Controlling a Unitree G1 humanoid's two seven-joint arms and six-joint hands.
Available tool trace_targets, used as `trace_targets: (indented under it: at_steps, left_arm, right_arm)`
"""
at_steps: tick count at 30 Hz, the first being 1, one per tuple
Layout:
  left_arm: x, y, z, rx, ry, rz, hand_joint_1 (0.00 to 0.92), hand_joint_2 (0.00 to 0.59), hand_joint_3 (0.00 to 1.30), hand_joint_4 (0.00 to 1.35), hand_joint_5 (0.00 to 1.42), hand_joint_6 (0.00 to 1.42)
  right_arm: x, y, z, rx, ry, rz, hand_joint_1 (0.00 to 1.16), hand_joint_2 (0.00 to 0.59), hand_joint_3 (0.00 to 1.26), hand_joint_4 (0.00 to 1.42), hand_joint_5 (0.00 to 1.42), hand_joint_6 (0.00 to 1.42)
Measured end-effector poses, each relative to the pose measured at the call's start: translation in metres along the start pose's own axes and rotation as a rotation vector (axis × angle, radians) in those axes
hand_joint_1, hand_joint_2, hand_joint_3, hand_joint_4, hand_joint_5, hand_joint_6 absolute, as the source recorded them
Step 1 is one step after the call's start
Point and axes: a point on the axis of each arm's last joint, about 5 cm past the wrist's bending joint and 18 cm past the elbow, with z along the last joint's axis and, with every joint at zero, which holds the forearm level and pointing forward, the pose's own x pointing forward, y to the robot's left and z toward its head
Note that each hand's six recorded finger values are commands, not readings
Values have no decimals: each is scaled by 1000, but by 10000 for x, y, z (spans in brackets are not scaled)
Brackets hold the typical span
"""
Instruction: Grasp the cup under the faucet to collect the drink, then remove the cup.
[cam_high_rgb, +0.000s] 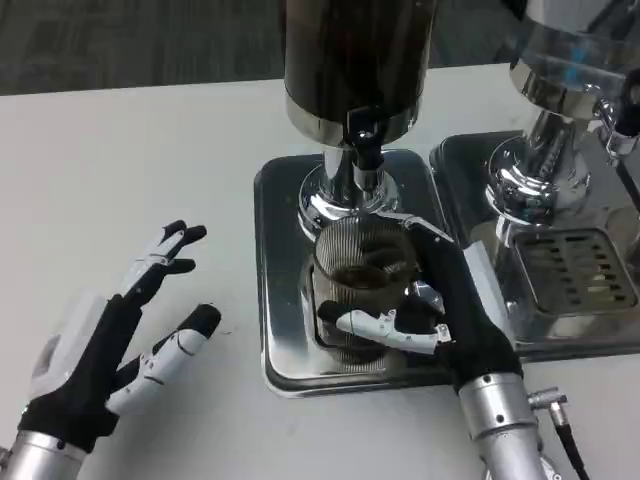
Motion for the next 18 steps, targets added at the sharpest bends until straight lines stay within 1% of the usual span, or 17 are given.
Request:
trace_targets:
  at_steps: [6,11,13,15,18]
  left_arm:
    - [10,-33,-11,-8,6,-20,0,207,164,16,227,172]
    - [8,-51,-13,-11,8,-31,0,207,164,16,228,172]
    - [9,-52,-12,-11,7,-30,0,206,165,16,228,172]
    - [9,-52,-12,-11,7,-30,0,206,165,16,228,172]
    - [8,-50,-10,-11,6,-29,0,207,165,16,226,172]
  right_arm:
    - [-50,-46,1,-6,2,-20,1074,230,503,487,571,890]
    - [-70,-84,34,-10,-15,-36,1077,230,503,483,569,887]
    - [-84,-115,54,-14,-28,-39,1077,230,503,482,568,888]
    - [-118,-149,77,-15,-39,-43,1078,230,503,484,568,888]
    - [-185,-184,106,-8,-45,-53,1079,230,503,486,568,889]
